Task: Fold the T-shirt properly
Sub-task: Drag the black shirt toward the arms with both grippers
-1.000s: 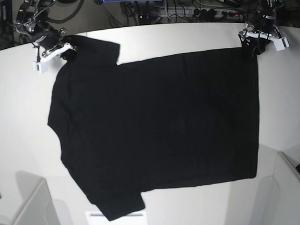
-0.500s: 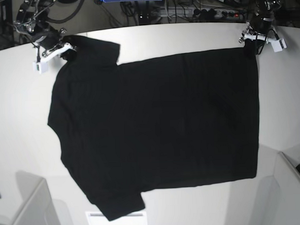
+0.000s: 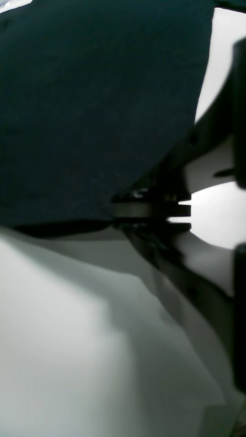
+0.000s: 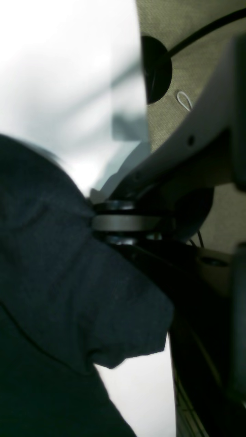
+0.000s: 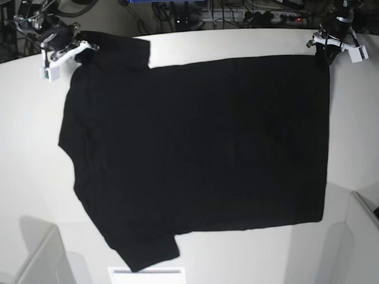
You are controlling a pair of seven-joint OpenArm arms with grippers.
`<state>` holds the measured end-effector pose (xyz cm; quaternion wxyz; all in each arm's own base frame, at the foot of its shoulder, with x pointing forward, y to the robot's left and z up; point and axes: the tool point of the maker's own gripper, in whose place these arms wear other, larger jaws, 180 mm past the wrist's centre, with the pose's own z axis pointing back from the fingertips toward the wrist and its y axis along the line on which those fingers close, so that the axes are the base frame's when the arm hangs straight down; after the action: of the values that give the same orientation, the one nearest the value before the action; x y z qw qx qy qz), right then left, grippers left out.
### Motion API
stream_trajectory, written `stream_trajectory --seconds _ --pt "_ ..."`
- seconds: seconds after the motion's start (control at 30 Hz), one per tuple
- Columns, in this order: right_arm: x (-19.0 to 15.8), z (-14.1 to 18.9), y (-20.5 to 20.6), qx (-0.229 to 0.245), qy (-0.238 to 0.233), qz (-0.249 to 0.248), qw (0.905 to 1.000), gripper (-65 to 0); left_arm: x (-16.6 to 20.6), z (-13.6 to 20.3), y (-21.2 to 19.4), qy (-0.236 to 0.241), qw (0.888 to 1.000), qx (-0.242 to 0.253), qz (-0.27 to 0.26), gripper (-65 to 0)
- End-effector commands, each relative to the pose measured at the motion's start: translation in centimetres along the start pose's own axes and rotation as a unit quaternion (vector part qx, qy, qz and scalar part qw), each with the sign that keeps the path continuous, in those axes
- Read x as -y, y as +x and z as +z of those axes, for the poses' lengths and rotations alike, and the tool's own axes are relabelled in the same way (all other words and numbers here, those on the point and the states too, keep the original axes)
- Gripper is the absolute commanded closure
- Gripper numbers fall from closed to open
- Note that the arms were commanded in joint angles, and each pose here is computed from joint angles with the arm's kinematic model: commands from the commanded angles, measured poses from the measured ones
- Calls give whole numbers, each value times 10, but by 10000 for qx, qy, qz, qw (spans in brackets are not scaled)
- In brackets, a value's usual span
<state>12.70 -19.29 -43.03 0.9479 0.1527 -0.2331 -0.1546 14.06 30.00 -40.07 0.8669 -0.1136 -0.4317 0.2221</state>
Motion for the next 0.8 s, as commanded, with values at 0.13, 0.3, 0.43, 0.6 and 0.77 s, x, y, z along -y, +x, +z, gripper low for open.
stream_trajectory --seconds 0.13,0.3,0.43,0.6,0.77 --pt "-1 18 -3 91 -60 126 9999 0 2 13 11 -56 9997 99 -228 0" --pt "-4 24 -9 30 -21 287 9996 0 -4 30 -3 47 9994 -136 -316 0" --pt "-12 28 -3 131 104 584 9982 0 -3 33 -4 54 9993 -164 -341 0" --pt "-22 31 17 393 155 774 9961 0 14 32 13 -113 9985 26 -534 0" --pt "-28 29 36 611 219 844 9943 0 32 33 33 -205 9972 283 -668 0"
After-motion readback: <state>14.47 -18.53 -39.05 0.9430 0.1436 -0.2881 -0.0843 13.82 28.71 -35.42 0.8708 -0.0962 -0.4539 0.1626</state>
